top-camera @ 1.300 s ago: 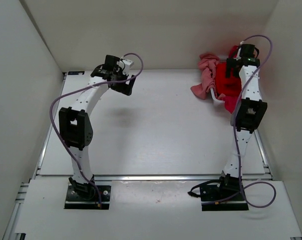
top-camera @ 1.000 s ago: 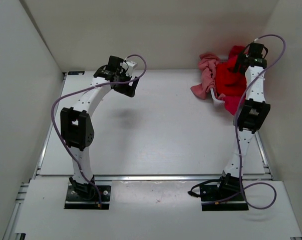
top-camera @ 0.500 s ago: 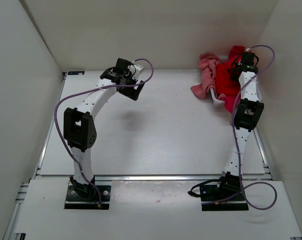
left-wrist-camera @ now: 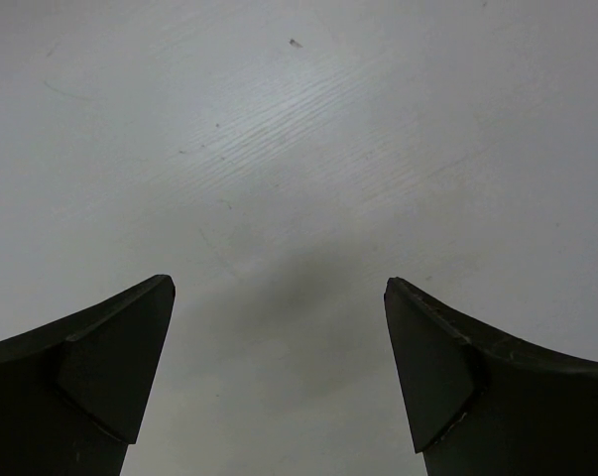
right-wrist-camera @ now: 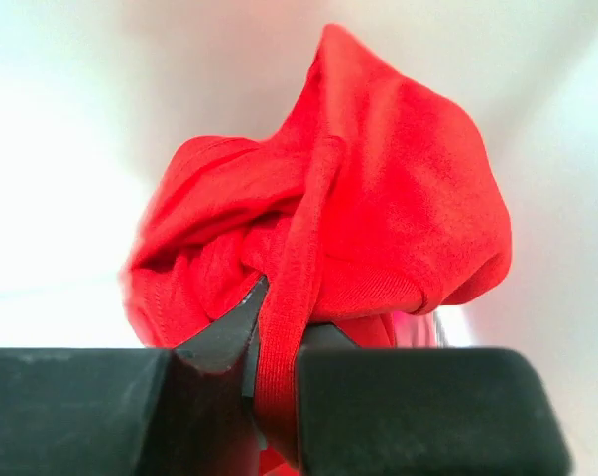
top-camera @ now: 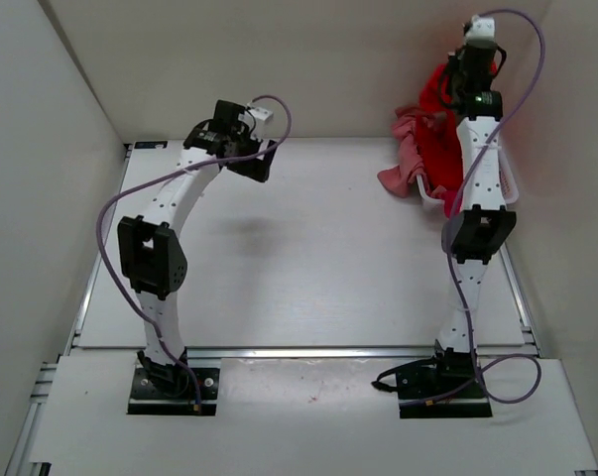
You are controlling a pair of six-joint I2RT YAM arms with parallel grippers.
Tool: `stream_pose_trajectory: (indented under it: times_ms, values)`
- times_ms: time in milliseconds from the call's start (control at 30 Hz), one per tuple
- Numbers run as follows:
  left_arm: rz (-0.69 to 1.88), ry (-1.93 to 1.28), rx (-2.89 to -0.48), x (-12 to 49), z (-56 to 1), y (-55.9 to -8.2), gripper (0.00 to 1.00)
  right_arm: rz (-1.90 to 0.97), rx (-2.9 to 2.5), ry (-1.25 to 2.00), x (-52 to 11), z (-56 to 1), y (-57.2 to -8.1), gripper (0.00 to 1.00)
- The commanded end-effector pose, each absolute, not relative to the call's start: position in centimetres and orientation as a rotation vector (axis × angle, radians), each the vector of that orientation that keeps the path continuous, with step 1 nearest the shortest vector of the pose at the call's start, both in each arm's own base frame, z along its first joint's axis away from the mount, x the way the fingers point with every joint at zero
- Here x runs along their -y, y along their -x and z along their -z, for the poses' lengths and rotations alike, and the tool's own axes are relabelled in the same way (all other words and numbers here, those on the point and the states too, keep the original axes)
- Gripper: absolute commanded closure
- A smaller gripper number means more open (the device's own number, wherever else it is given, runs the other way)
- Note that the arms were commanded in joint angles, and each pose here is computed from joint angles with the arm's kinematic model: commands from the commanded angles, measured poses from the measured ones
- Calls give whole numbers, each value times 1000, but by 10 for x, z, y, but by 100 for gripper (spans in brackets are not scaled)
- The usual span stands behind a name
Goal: Fold and stack the t-shirts
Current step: Grab crumpled tshirt from bin with the right arm, then move the tshirt to the center of the board
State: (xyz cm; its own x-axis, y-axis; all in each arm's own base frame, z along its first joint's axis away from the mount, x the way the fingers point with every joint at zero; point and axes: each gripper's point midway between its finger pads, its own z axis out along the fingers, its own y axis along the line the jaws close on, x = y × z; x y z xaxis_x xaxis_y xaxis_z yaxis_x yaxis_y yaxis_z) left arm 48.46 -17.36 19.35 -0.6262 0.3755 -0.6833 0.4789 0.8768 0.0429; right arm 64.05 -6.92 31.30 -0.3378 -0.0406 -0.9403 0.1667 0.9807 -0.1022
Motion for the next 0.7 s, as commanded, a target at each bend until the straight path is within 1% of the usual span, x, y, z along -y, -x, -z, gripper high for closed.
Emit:
stream_pose_trajectory:
  times_ms: [0, 100, 133, 200, 233, 300, 333, 400, 433, 467, 500, 533, 567, 600, 633, 667]
  values:
    - [295, -473, -2199, 147, -262, -490, 2, 274, -1313, -39, 18, -562, -562, 100]
    - [346, -370, -2182, 116, -279, -492, 1, 239, -1106, 17, -44, -634, -515, 100]
    - [334, -360, -2175, 103, -285, -491, 2, 201, -1049, 65, -72, -654, -495, 100]
    - [270, -351, -2167, 88, -294, -486, 2, 60, -915, 158, -148, -688, -454, 100]
    - [213, -351, -2180, 75, -293, -483, 1, 56, -888, 186, -165, -694, -443, 100]
    - [182, -359, -2164, 66, -299, -476, 1, -92, -887, 255, -231, -688, -421, 100]
    - [178, -348, -2155, 63, -304, -475, 1, -140, -908, 292, -252, -681, -412, 100]
    - [187, -301, -2168, 46, -304, -468, 2, -220, -982, 399, -289, -653, -411, 100]
    - [196, -293, -2155, 43, -309, -465, 2, -231, -1055, 410, -293, -634, -420, 94]
    - [197, -282, -2158, 38, -308, -464, 1, -271, -1109, 379, -293, -622, -426, 86]
    - [178, -279, -2143, 35, -313, -462, 1, -242, -1213, 362, -286, -592, -446, 81]
    - [143, -240, -2145, 17, -312, -463, 1, -262, -1327, 349, -285, -561, -456, 75]
    - [102, -228, -2133, 6, -316, -461, 2, -289, -1421, 322, -276, -532, -469, 73]
    - [69, -230, -2108, 1, -325, -457, 1, -311, -1475, 327, -264, -521, -467, 71]
    - [39, -220, -2101, -6, -328, -453, 1, -350, -1597, 302, -260, -478, -479, 63]
    - [21, -216, -2100, -12, -327, -452, 1, -375, -1699, 292, -258, -441, -477, 55]
